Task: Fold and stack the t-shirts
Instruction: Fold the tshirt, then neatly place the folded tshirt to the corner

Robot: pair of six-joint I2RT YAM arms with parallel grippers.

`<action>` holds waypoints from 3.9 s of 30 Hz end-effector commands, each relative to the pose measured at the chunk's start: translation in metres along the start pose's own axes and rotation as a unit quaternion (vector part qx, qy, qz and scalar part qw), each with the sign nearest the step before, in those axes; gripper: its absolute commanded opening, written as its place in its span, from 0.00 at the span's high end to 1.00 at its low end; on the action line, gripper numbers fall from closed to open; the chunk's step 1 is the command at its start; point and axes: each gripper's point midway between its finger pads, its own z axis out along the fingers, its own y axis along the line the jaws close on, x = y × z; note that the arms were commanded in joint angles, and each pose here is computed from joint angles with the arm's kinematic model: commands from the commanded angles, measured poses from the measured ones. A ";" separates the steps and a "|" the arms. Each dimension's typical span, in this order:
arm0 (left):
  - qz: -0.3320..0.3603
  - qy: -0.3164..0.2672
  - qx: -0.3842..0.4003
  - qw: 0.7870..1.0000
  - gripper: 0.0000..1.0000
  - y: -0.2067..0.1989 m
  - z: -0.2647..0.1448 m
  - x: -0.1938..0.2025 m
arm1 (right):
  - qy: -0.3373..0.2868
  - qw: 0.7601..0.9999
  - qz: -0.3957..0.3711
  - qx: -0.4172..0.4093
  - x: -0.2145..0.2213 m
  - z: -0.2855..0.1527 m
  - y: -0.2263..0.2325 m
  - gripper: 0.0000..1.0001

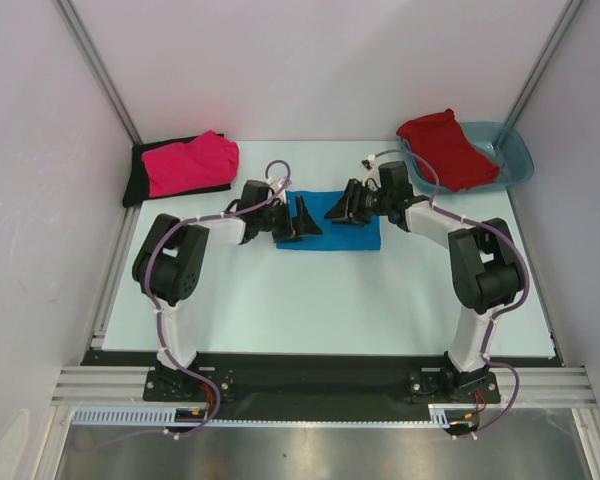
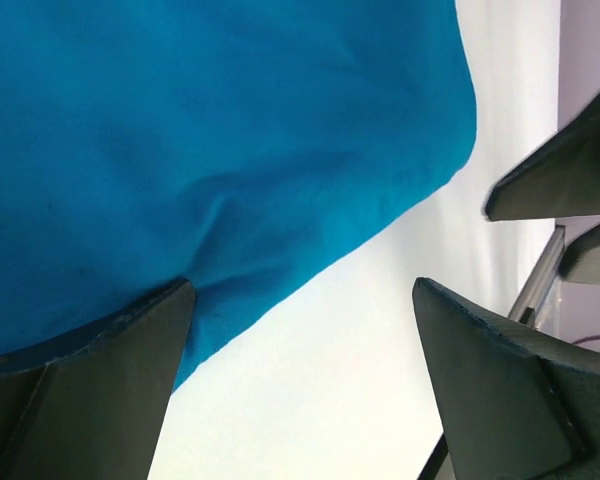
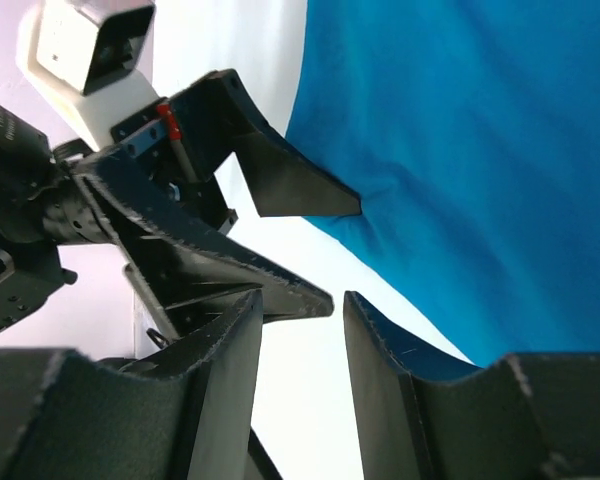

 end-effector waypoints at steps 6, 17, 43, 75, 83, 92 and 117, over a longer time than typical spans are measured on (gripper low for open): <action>0.004 0.018 -0.170 0.985 0.00 0.071 -0.007 0.030 | -0.050 0.998 -0.049 -0.010 -0.032 -0.028 0.030 0.56; -0.001 0.040 -0.236 0.971 0.00 0.091 -0.020 0.058 | -0.047 0.979 -0.019 0.198 -0.019 -0.046 -0.045 0.55; 0.082 -0.170 -0.279 0.942 0.00 0.012 -0.139 -0.040 | -0.075 0.966 -0.026 0.245 -0.005 -0.074 -0.059 0.51; 0.123 -0.339 -0.272 0.892 0.00 -0.076 -0.252 -0.099 | -0.187 0.867 -0.193 0.419 -0.037 -0.140 0.014 0.39; 0.156 -0.362 -0.278 0.876 0.00 -0.101 -0.283 -0.115 | -0.210 0.874 -0.189 0.396 -0.044 -0.145 0.043 0.35; 0.171 -0.353 -0.271 0.879 0.00 -0.111 -0.283 -0.121 | -0.209 0.867 -0.214 0.398 -0.050 -0.146 0.051 0.32; 0.126 -0.274 -0.311 0.901 0.00 -0.031 -0.231 -0.128 | -0.167 0.892 -0.184 0.377 -0.048 -0.137 0.020 0.21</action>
